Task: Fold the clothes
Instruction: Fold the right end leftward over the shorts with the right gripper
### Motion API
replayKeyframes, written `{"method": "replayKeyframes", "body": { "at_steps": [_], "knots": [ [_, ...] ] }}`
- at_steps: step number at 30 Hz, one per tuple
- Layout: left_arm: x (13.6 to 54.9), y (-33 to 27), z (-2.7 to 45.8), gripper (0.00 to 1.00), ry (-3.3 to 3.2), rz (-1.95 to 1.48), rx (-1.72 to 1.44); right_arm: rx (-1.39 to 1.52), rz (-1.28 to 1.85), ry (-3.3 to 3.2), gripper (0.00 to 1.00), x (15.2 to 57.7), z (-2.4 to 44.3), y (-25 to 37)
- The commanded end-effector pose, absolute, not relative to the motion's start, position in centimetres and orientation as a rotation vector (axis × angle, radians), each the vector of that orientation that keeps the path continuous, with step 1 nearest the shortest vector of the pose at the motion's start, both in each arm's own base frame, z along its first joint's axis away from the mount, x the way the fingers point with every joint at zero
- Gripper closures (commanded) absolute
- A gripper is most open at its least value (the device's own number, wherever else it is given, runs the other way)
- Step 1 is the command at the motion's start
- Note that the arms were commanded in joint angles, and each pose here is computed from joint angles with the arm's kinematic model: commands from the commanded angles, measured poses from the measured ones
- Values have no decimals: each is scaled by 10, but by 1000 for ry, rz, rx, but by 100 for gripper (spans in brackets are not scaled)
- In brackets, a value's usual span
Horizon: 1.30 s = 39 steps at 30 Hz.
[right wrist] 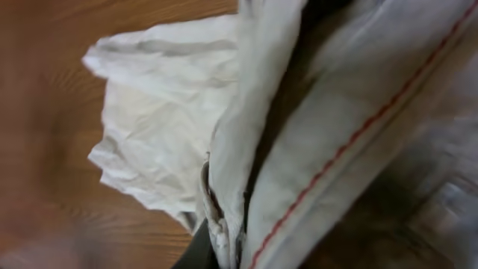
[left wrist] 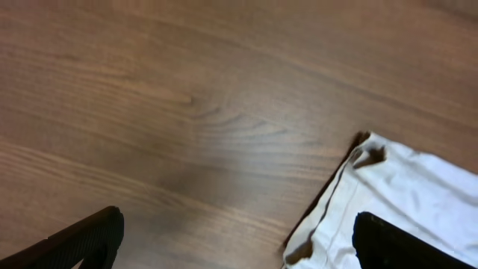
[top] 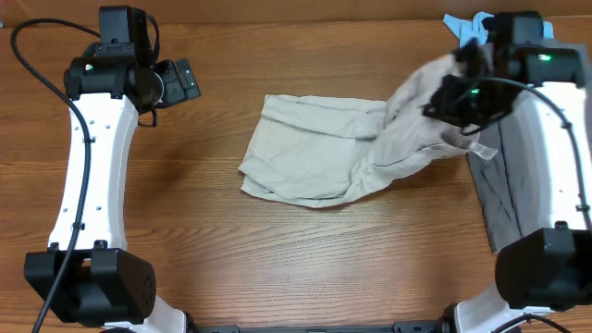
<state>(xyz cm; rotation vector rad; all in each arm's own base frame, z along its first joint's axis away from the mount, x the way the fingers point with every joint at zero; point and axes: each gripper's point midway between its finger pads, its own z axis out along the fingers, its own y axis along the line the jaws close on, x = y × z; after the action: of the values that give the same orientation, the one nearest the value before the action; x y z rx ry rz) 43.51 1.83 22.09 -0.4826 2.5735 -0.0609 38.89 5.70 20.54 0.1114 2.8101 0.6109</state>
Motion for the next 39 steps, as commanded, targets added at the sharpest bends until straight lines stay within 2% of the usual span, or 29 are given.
{"method": "replayKeyframes", "body": {
  "at_steps": [1, 8, 16, 23, 24, 25, 26, 27, 28, 34, 39],
  "knots": [
    [445, 25, 236, 0, 2514, -24, -460, -123, 706, 2739, 96, 390, 225, 129],
    [453, 25, 233, 0, 2500, -29, -458, -261, 716, 2798, 96, 385, 193, 207],
    [458, 25, 211, 0, 2552, -21, -465, -352, 819, 2839, 96, 381, 128, 312],
    [464, 25, 184, 0, 2608, -15, -476, -467, 918, 2706, 96, 360, 136, 391],
    [465, 25, 181, 0, 2613, -15, -477, -455, 899, 2696, 92, 360, 135, 397],
    [466, 25, 180, 0, 2614, -15, -478, -461, 894, 2681, 66, 359, 135, 403],
    [466, 25, 180, 0, 2614, -15, -478, -479, 906, 2663, 35, 356, 136, 410],
    [467, 25, 180, 0, 2612, -15, -477, -501, 923, 2643, 12, 353, 138, 418],
    [468, 25, 180, 0, 2609, -15, -477, -522, 933, 2630, 0, 350, 140, 424],
    [471, 27, 182, 0, 2590, -17, -477, -544, 948, 2586, 0, 342, 188, 419],
    [473, 25, 183, 0, 2591, -36, -450, -425, 876, 2533, 0, 351, 258, 362]
  ]
}}
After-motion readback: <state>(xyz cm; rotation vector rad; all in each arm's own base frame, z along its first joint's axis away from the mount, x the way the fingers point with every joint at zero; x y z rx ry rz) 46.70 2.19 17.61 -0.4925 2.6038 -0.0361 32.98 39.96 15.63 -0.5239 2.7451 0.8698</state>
